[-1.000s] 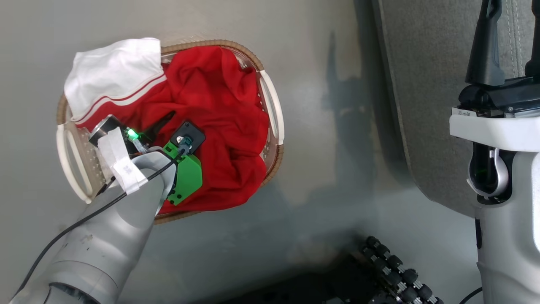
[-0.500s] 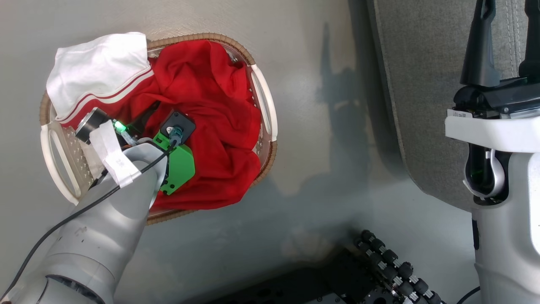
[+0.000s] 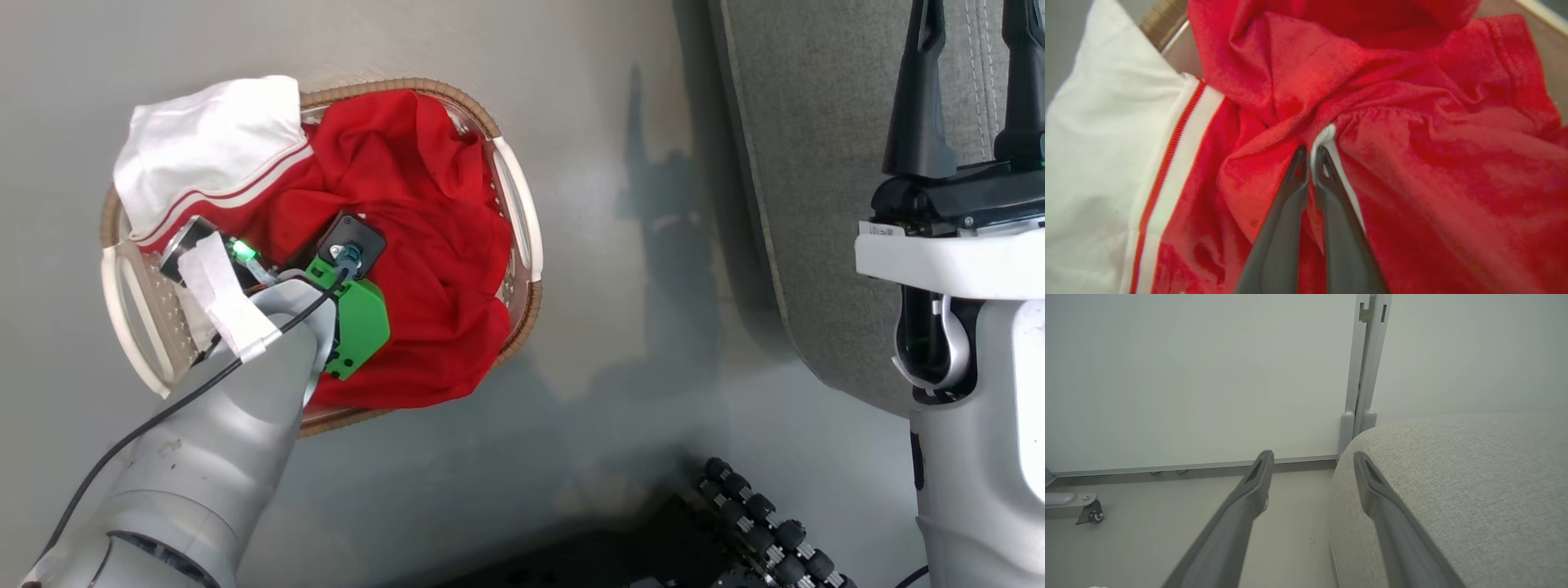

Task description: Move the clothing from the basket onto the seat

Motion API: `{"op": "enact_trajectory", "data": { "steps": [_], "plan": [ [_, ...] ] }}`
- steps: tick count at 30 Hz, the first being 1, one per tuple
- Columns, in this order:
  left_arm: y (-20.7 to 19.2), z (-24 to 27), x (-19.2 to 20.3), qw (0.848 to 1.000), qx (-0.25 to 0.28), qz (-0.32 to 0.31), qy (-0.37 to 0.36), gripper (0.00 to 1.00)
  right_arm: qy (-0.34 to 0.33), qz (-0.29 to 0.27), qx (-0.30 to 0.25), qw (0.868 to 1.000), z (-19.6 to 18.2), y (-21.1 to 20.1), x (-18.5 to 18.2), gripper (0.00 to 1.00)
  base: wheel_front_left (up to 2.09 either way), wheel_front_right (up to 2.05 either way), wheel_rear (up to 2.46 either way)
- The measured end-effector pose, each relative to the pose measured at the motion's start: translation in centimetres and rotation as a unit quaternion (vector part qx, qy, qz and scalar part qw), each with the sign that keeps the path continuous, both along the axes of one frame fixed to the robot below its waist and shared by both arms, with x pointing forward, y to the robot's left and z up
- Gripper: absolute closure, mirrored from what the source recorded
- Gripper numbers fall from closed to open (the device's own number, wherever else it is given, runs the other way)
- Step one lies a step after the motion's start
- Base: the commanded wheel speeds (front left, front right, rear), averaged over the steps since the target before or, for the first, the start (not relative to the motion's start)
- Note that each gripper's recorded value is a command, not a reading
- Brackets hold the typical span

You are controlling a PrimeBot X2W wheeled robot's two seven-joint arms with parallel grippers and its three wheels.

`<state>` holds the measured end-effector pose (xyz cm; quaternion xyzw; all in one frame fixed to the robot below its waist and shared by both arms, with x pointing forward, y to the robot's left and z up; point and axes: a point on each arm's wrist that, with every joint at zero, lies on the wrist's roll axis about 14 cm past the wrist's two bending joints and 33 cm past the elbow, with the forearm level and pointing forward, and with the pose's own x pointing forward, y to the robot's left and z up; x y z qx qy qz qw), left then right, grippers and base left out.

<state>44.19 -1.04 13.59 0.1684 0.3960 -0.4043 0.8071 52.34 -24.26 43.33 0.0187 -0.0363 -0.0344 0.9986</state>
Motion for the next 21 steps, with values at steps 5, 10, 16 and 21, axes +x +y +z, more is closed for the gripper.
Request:
{"op": "enact_trajectory", "data": {
  "steps": [5, 10, 16, 21],
  "plan": [
    [-0.9, 2.3, 0.3, 0.999, -0.034, 0.017, -0.014, 1.0, -0.005, 0.002, -0.002, 1.0, 0.8, 0.3, -0.3, 0.0, 0.0, 0.0, 0.0],
    [-1.0, 5.2, 0.6, 0.997, -0.061, 0.037, -0.036, 1.0, -0.01, 0.002, -0.005, 1.0, 1.9, 0.5, -1.0, 0.0, 0.0, 0.0, 0.0],
    [-1.3, 9.6, 1.1, 0.99, -0.1, 0.058, -0.074, 1.0, -0.017, 0.0, -0.009, 1.0, 3.4, 0.7, -2.2, 0.0, 0.0, 0.0, 0.0],
    [-1.8, 14.3, 1.2, 0.98, -0.146, 0.076, -0.113, 1.0, -0.021, -0.004, -0.011, 1.0, 4.6, 0.7, -3.6, 0.0, 0.0, 0.0, 0.0]
  ]
}}
